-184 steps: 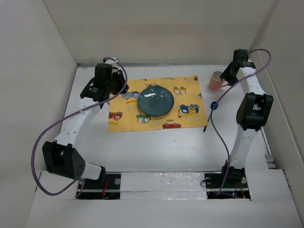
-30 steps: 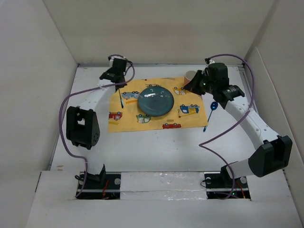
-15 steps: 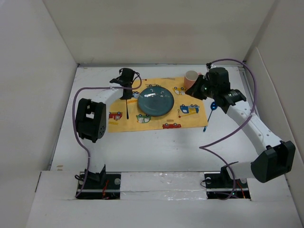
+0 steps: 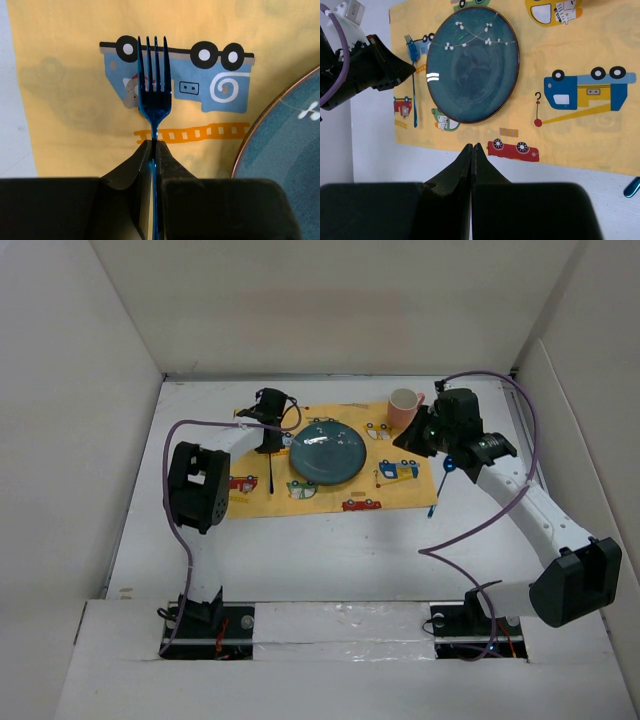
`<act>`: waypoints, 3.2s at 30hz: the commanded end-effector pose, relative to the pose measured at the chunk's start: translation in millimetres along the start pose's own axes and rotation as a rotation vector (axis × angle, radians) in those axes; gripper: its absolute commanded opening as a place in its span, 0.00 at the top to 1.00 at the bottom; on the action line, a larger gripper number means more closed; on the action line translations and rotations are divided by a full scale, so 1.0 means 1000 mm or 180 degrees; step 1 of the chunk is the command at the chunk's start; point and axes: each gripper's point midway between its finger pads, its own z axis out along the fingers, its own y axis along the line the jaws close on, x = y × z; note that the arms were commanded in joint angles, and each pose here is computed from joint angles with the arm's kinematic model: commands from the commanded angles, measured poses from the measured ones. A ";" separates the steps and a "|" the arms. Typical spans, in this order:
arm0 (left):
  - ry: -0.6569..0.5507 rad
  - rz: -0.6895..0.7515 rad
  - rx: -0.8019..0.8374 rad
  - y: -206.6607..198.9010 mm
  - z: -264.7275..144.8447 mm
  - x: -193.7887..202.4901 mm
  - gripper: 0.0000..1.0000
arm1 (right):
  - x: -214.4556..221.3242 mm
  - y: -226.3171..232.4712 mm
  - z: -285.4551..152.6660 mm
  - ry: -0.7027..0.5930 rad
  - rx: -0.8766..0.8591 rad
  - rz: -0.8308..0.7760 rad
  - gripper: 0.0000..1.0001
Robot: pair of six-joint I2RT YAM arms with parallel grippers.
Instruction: Set the dinner table for one person
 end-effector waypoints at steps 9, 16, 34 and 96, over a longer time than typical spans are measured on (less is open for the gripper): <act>-0.0039 0.0060 0.0018 -0.001 0.008 0.003 1.00 | -0.009 -0.026 -0.003 -0.0109 0.0238 0.0044 1.00; 0.0006 0.0105 -0.0024 0.001 0.013 0.007 0.99 | -0.007 -0.057 -0.002 -0.0109 0.0495 0.0139 1.00; -0.0395 -0.0070 0.0111 0.001 -0.048 -0.038 0.55 | 0.027 -0.205 -0.006 -0.0127 0.1776 0.0868 0.61; -0.1211 -0.0350 0.1483 -0.063 -0.211 -0.079 0.56 | -0.091 -0.073 0.006 -0.0503 0.1326 -0.0643 1.00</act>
